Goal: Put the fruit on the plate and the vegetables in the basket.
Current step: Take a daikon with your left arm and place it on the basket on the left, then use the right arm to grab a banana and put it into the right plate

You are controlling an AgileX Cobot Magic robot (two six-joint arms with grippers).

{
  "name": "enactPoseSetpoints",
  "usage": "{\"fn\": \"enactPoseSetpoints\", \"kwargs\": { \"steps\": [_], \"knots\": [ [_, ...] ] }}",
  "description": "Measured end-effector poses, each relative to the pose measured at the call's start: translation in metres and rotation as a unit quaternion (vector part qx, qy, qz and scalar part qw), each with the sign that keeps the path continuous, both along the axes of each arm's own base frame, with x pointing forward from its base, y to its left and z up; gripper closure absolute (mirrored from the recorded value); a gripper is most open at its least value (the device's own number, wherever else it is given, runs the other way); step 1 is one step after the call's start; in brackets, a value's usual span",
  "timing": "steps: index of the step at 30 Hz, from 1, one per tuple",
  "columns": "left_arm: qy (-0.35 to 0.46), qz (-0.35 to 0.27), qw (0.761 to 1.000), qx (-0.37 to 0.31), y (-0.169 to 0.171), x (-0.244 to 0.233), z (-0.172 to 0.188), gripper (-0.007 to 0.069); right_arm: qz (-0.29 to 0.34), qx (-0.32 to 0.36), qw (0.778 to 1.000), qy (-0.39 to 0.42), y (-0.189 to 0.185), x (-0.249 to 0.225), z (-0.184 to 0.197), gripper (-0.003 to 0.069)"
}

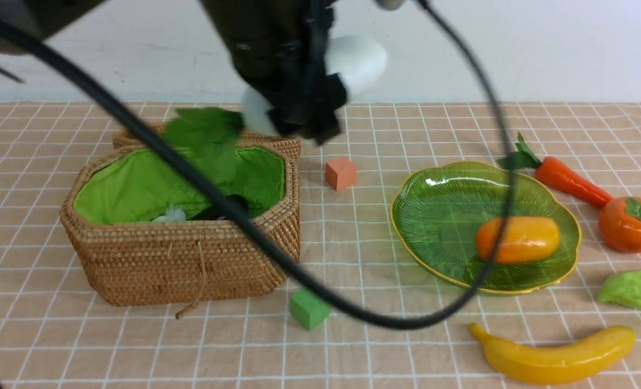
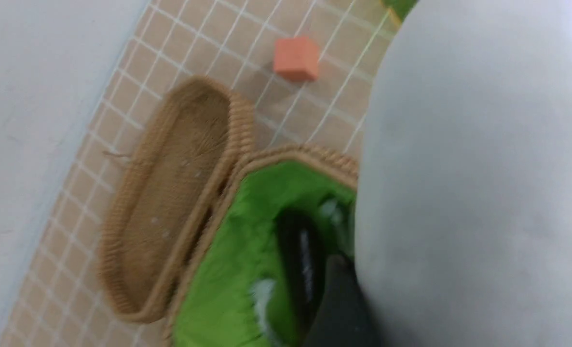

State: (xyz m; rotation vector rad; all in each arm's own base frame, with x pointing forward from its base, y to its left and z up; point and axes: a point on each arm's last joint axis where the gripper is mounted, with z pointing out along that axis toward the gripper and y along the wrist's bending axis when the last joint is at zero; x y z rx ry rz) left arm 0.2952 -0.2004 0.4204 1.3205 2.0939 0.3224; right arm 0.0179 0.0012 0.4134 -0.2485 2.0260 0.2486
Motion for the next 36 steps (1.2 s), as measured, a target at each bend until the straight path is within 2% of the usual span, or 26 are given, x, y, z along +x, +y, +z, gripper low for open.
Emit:
{"fn": "enactPoseSetpoints", "kwargs": {
  "steps": [3,5,10,14,17,19,21,25,26,27,30,31,32,33,34,36],
  "knots": [
    [0.029,-0.001,0.997,0.065,0.029,0.021,-0.025,0.0109,0.000,0.000,1.000,0.000,0.000,0.000,0.000,0.0517],
    [0.048,0.008,0.995,0.086,0.044,0.039,-0.047,0.0109,0.000,0.000,1.000,0.000,0.000,0.000,0.000,0.0517],
    [0.078,0.038,0.992,0.092,0.069,0.080,-0.097,0.0109,0.002,0.001,1.000,0.000,0.000,0.000,0.000,0.0516],
    [0.093,0.052,0.990,0.094,0.080,0.093,-0.119,0.0109,0.012,0.012,1.000,0.005,0.003,-0.001,0.000,0.0514],
    [0.099,0.063,0.989,0.092,0.083,0.093,-0.121,0.0074,0.019,0.019,1.000,0.008,0.004,-0.002,0.000,0.0511],
    [0.105,0.076,0.988,0.079,0.084,0.089,-0.117,-0.0011,0.022,0.022,0.999,0.012,0.006,-0.001,0.000,0.0508],
    [0.108,0.084,0.989,0.062,0.084,0.084,-0.111,-0.0034,0.026,0.023,0.999,0.021,0.009,0.003,-0.001,0.0508],
    [0.108,0.105,0.988,-0.029,0.078,0.063,-0.082,-0.0013,0.051,-0.006,0.997,0.063,0.022,0.027,-0.004,0.0508],
    [0.108,0.106,0.988,-0.034,0.078,0.061,-0.080,-0.0009,0.052,-0.008,0.996,0.066,0.023,0.029,-0.005,0.0508],
    [0.107,0.119,0.984,-0.082,0.071,0.045,-0.061,0.0050,0.066,-0.021,0.994,0.087,0.030,0.042,-0.008,0.0508],
    [0.108,0.150,0.972,-0.146,0.062,0.020,-0.038,0.0166,0.084,-0.045,0.989,0.115,0.039,0.061,-0.013,0.0508],
    [0.108,0.168,0.961,-0.193,0.056,-0.005,-0.017,0.0295,0.100,-0.066,0.983,0.137,0.046,0.076,-0.019,0.0508],
    [0.108,0.169,0.960,-0.197,0.055,-0.008,-0.014,0.0331,0.102,-0.069,0.983,0.139,0.047,0.078,-0.019,0.0508],
    [0.110,0.167,0.954,-0.221,0.053,-0.029,0.000,0.0482,0.114,-0.086,0.977,0.156,0.052,0.089,-0.025,0.0508],
    [0.110,0.161,0.953,-0.230,0.053,-0.047,0.008,0.0561,0.122,-0.100,0.973,0.167,0.055,0.097,-0.029,0.0508],
    [0.119,0.150,0.951,-0.244,0.057,-0.078,0.014,0.0638,0.139,-0.128,0.963,0.194,0.063,0.115,-0.039,0.0507]
  ]
}}
